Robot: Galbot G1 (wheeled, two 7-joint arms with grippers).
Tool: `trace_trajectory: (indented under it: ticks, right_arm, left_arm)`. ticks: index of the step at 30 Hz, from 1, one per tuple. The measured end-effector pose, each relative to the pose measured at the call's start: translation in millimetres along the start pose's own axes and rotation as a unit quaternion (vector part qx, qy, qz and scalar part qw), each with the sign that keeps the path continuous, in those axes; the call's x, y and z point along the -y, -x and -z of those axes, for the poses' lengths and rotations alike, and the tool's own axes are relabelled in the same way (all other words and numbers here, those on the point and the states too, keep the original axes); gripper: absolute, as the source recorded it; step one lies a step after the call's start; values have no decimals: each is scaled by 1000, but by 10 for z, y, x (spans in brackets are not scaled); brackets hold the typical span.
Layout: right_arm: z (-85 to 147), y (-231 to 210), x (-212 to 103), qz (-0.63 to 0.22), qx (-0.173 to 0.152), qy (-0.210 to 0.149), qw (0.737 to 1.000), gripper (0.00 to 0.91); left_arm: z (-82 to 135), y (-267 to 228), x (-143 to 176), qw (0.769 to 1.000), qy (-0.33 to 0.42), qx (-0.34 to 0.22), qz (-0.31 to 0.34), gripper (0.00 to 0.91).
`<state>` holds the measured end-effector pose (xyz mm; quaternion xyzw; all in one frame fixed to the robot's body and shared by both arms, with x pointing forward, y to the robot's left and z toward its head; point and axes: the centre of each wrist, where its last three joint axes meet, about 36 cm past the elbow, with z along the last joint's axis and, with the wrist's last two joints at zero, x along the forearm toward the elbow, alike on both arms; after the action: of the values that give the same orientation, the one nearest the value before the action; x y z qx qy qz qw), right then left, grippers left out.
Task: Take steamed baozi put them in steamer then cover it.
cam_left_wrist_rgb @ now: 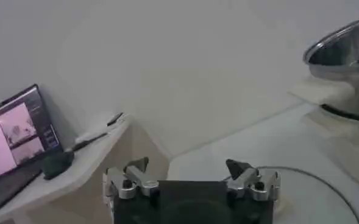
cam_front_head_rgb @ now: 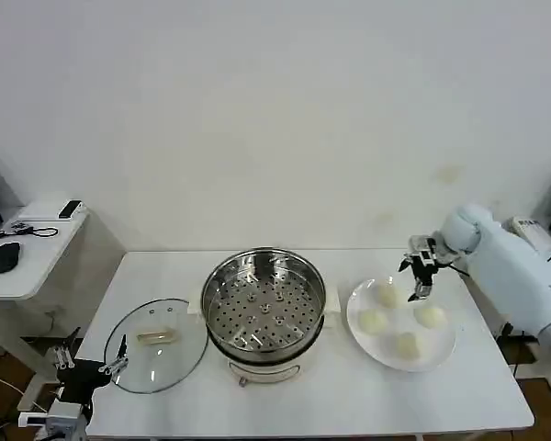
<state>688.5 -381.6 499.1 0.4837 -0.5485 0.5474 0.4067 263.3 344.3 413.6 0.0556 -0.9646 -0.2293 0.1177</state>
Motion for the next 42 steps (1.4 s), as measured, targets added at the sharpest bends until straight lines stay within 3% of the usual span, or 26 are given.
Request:
trace_trajectory:
  ticks: [30, 34, 42]
  right_arm:
    - [158, 473, 97, -7, -1, 0, 1000, 907]
    - [123, 482, 97, -8, -1, 5, 1000, 715]
    - [73, 498, 82, -9, 1, 12, 1000, 665]
  left_arm:
    - [-124, 84, 31, 1000, -3, -13, -3, 907]
    - [-138, 97, 31, 1000, -4, -14, -1, 907]
    - [-140, 100, 37, 1000, -4, -14, -1, 907]
